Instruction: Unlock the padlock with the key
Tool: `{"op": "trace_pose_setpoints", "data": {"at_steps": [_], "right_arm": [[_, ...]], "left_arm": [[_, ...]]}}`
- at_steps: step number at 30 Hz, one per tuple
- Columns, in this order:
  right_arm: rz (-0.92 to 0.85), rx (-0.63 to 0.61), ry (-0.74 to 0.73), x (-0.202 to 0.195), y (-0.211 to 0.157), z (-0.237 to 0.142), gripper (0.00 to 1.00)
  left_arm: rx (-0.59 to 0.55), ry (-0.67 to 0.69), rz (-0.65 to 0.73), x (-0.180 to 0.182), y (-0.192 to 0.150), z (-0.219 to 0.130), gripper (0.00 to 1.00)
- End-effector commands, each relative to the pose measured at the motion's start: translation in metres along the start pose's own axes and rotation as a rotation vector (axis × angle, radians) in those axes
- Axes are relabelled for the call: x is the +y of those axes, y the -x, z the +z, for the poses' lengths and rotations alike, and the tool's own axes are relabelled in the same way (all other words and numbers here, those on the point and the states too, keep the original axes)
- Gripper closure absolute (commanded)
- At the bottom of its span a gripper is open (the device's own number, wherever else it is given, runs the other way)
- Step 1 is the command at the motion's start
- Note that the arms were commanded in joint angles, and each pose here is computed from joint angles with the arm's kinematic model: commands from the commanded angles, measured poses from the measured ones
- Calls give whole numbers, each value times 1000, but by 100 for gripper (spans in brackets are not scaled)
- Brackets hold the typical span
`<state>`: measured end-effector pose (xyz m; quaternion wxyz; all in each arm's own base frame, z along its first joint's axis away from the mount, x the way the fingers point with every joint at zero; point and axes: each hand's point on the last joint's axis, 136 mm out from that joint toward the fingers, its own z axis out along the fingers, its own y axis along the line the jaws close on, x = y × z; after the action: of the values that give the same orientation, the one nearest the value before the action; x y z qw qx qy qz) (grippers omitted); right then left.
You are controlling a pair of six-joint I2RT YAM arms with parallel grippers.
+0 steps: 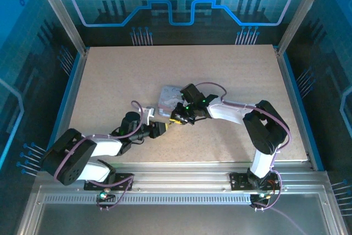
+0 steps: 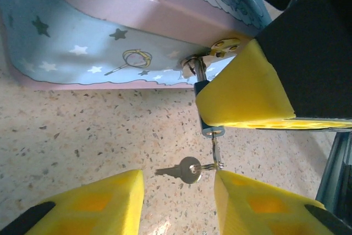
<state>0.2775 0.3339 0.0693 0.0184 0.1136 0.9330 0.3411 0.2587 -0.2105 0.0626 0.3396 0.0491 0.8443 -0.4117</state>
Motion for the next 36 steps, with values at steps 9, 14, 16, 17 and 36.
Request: {"op": "trace_pose_setpoints", "data": {"at_steps": [9,14,16,17,36], "right_arm": [[66,59,21,-2,-10,-2,100],[76,62,25,-3,-10,-1,100],[76,61,24,-3,-10,-1,100],[77,61,23,-4,-10,-1,100],[90,41,17,-9,-7,-3,100]], "left_arm": [[-64,-96,-45,-12,10,2,75],[-73,-121,-64,-13,10,5,76],[-81,-127,-70,-13,8,4,73],[-85,-127,-75,-12,8,4,72],[-58,-116,-80,-21,-4,-2,67]]}}
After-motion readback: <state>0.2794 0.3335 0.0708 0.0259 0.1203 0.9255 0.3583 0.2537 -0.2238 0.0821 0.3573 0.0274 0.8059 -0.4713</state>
